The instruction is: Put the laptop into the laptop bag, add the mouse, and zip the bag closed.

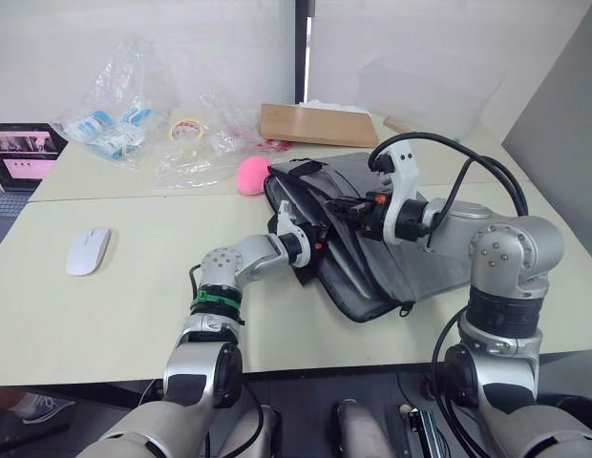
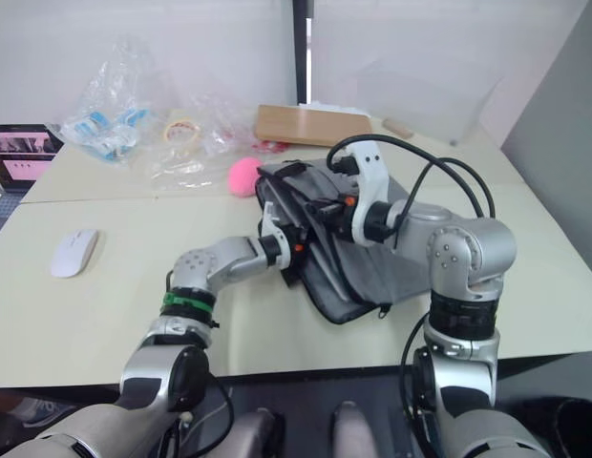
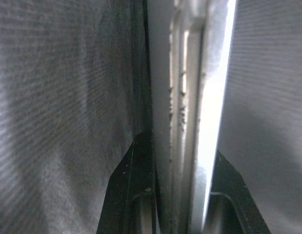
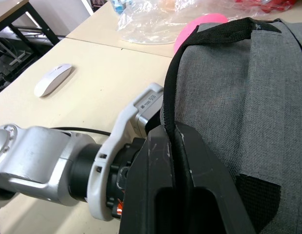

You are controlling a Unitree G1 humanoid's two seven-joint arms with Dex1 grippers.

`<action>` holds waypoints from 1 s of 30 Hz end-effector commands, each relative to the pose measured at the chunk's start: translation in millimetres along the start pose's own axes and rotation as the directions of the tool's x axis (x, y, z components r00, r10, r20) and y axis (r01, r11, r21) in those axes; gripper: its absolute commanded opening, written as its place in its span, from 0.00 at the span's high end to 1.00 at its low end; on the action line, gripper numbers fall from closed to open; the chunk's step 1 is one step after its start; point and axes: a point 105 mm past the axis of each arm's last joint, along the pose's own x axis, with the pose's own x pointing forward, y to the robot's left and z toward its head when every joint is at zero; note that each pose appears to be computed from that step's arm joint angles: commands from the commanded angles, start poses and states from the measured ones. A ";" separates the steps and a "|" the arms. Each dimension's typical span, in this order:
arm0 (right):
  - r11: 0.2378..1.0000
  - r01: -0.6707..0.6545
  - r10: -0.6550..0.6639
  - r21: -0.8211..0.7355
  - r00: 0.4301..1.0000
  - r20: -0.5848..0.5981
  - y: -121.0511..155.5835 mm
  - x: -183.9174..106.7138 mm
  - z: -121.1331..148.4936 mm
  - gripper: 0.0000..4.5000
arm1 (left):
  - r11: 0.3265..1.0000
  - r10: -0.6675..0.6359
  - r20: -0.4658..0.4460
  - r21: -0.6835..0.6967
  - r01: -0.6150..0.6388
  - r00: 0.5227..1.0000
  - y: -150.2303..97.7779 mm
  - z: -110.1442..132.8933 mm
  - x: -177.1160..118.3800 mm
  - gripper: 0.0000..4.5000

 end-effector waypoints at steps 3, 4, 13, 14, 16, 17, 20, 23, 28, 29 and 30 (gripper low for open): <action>1.000 -0.029 0.029 0.002 0.995 0.098 9.1 -6.9 26.7 0.99 | 0.987 -0.158 0.043 0.042 0.156 0.986 -35.5 9.9 5.0 0.92; 0.999 -0.032 0.031 0.007 0.994 0.101 9.6 -6.9 27.6 0.99 | 0.986 -0.160 0.046 0.043 0.158 0.986 -35.6 9.9 6.3 0.92; 0.999 -0.044 0.043 0.015 0.995 0.086 13.3 -5.8 24.9 0.99 | 0.974 -0.206 -0.012 0.095 0.206 0.979 -50.6 -2.3 17.6 0.92; 0.999 -0.041 0.040 0.016 0.996 0.085 12.6 -5.6 24.8 0.99 | 0.973 -0.204 -0.020 0.103 0.205 0.979 -51.0 -3.4 18.8 0.92; 0.999 -0.038 0.036 0.017 0.996 0.085 11.6 -5.5 24.9 0.99 | 0.971 -0.206 -0.029 0.118 0.208 0.978 -52.1 -4.8 20.9 0.92; 0.999 -0.038 0.036 0.017 0.996 0.085 11.5 -5.5 24.9 0.99 | 0.969 -0.207 -0.036 0.126 0.210 0.978 -52.6 -5.6 21.6 0.92; 0.999 -0.037 0.035 0.019 0.996 0.083 11.5 -5.5 24.6 0.99 | 0.969 -0.203 -0.064 0.132 0.210 0.977 -52.8 -10.3 25.0 0.92; 0.999 -0.035 0.033 0.020 0.996 0.083 11.1 -5.8 24.2 0.99 | 0.972 -0.184 -0.063 0.135 0.191 0.981 -49.5 -10.9 27.5 0.92; 0.999 -0.025 0.023 0.022 0.996 0.081 8.8 -6.2 23.0 1.00 | 0.963 -0.210 -0.080 0.154 0.220 0.974 -53.1 -12.2 24.0 0.70; 0.999 -0.023 0.021 0.022 0.997 0.080 8.3 -6.2 22.7 1.00 | 0.963 -0.206 -0.084 0.161 0.217 0.975 -52.4 -12.3 23.0 0.64; 1.000 -0.022 0.020 0.021 0.997 0.080 8.1 -6.3 22.5 1.00 | 0.962 -0.204 -0.086 0.166 0.216 0.975 -51.8 -12.5 22.2 0.57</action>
